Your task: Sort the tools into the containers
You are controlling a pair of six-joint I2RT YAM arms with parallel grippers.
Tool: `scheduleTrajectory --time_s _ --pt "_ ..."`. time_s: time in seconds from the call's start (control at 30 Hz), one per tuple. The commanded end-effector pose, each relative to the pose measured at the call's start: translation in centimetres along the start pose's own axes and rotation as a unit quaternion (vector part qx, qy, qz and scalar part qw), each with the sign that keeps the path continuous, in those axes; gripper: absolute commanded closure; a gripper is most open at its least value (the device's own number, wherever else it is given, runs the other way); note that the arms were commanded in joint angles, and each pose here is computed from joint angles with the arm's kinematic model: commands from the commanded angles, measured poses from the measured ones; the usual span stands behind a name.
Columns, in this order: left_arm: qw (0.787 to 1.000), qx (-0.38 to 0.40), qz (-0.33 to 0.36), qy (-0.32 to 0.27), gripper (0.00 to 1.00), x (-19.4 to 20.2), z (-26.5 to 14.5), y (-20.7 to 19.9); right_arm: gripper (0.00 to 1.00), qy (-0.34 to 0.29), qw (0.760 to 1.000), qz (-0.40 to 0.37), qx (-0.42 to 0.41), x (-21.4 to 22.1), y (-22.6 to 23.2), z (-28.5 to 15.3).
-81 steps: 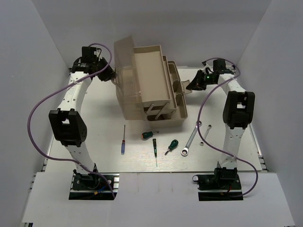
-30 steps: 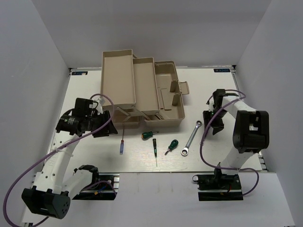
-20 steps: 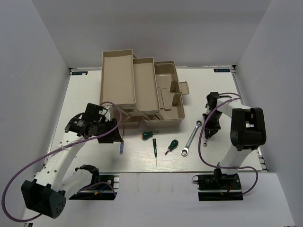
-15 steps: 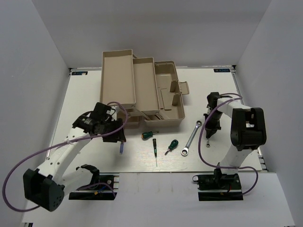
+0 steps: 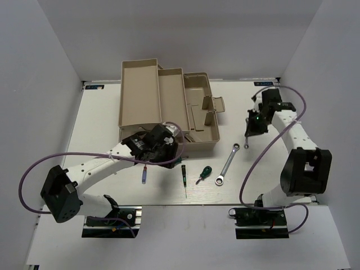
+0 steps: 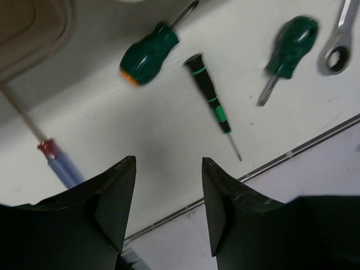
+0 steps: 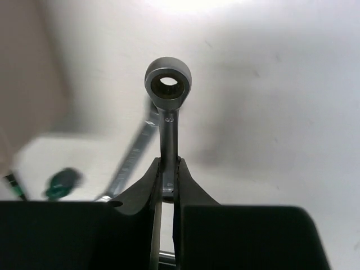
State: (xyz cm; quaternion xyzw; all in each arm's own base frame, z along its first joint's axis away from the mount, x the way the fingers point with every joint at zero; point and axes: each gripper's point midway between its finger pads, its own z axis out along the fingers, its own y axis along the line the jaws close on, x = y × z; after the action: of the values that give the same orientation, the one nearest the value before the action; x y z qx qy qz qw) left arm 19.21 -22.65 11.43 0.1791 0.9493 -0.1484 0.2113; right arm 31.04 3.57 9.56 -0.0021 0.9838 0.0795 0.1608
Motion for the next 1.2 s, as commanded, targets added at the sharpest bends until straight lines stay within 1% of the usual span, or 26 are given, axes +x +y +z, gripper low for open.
scheduleTrajectory --time_s 0.0,0.03,0.1,0.23,0.27,0.3,0.33,0.37,0.43,0.5,0.53,0.6,0.63,0.67,0.73,0.77,0.83,0.87,0.9,0.93,0.97,1.0,1.03,1.07,1.1,1.17 --pt "0.996 0.019 0.024 -0.087 0.39 -3.9 -1.2 -2.1 1.00 -0.091 0.987 -0.063 -0.118 -4.3 5.0 -5.1" --pt "0.994 0.028 0.028 -0.099 0.39 -4.3 -1.5 -2.7 1.00 -0.098 0.983 -0.069 -0.140 -4.6 5.9 -5.7" --pt "0.991 0.047 0.043 -0.120 0.39 -4.9 -1.9 -4.1 1.00 -0.124 0.963 -0.093 -0.220 -6.4 9.7 -8.2" --pt "0.981 0.071 0.086 -0.157 0.39 -7.9 -3.3 -7.2 1.00 -0.139 0.934 -0.112 -0.310 -9.9 15.5 -11.0" --pt "0.979 0.072 0.106 -0.159 0.39 -8.2 -3.2 -7.7 1.00 -0.111 0.937 -0.096 -0.317 -10.4 16.1 -8.7" --pt "0.978 0.070 0.120 -0.153 0.39 -8.4 -2.3 -8.6 1.00 -0.117 0.932 -0.110 -0.326 -11.2 17.9 -9.3" --pt "0.975 0.077 0.129 -0.162 0.39 -9.4 -2.7 -9.5 1.00 -0.125 0.930 -0.114 -0.327 -12.2 18.8 -9.7" --pt "0.972 0.082 0.146 -0.165 0.39 -9.6 -2.5 -10.5 1.00 -0.089 0.934 -0.108 -0.329 -12.0 20.0 -6.7" --pt "0.971 0.075 0.153 -0.165 0.38 -10.5 -1.8 -11.2 1.00 -0.096 0.941 -0.112 -0.303 -13.5 20.7 -5.1" --pt "0.970 0.077 0.162 -0.164 0.35 -10.5 -1.5 -12.4 0.91 -0.082 0.950 -0.112 -0.279 -13.8 20.7 -2.5" --pt "0.969 0.075 0.160 -0.171 0.35 -11.1 -1.7 -12.6 0.76 -0.080 0.951 -0.120 -0.274 -13.7 20.7 -2.0" --pt "0.968 0.076 0.162 -0.178 0.32 -11.6 -1.2 -13.3 0.62 -0.072 0.954 -0.119 -0.266 -13.8 20.4 -1.1" --pt "0.964 0.085 0.163 -0.190 0.30 -11.9 -1.4 -14.1 0.52 -0.074 0.953 -0.122 -0.268 -13.8 20.5 -1.3" --pt "0.963 0.090 0.166 -0.192 0.30 -12.1 -1.0 -14.8 0.48 -0.077 0.952 -0.121 -0.270 -13.9 20.5 -1.5" --pt "0.959 0.097 0.172 -0.203 0.30 -12.9 -0.8 -16.0 0.39 -0.104 0.953 -0.129 -0.256 -15.0 19.8 -2.8" --pt "0.958 0.098 0.183 -0.201 0.32 -12.9 -0.4 -16.5 0.26 -0.121 0.952 -0.136 -0.246 -15.5 19.5 -4.0" --pt "0.958 0.089 0.193 -0.189 0.33 -13.5 1.4 -17.7 0.16 -0.155 0.953 -0.145 -0.215 -16.6 17.5 -5.5" --pt "0.961 0.085 0.200 -0.173 0.34 -13.0 2.2 -18.0 0.15 -0.186 0.963 -0.133 -0.144 -17.9 14.4 -6.2" --pt "0.959 0.093 0.200 -0.177 0.36 -13.9 2.0 -19.1 0.23 -0.189 0.968 -0.122 -0.115 -17.8 12.9 -5.9" --pt "0.957 0.098 0.210 -0.173 0.40 -13.8 2.6 -19.8 0.30 -0.207 0.969 -0.110 -0.077 -18.0 11.1 -7.4" --pt "0.959 0.099 0.214 -0.156 0.41 -13.3 4.4 -20.2 0.37 -0.207 0.974 -0.079 -0.040 -18.2 7.6 -7.5" --pt "0.958 0.107 0.214 -0.160 0.41 -13.9 4.4 -21.0 0.53 -0.189 0.979 -0.065 -0.027 -17.1 6.2 -6.7" --pt "0.957 0.114 0.219 -0.154 0.43 -13.6 4.9 -21.6 0.64 -0.167 0.984 -0.053 -0.020 -15.8 5.0 -6.9" --pt "0.957 0.113 0.219 -0.152 0.43 -13.6 5.4 -21.8 0.79 -0.160 0.987 -0.023 -0.007 -15.4 2.3 -7.1" --pt "0.957 0.120 0.221 -0.146 0.45 -13.6 6.1 -22.4 1.00 -0.128 0.992 -0.009 -0.006 -13.7 1.3 -5.8" --pt "0.959 0.118 0.209 -0.148 0.46 -13.9 5.6 -22.4 1.00 -0.072 0.997 0.036 0.000 -10.4 -1.5 -5.7"
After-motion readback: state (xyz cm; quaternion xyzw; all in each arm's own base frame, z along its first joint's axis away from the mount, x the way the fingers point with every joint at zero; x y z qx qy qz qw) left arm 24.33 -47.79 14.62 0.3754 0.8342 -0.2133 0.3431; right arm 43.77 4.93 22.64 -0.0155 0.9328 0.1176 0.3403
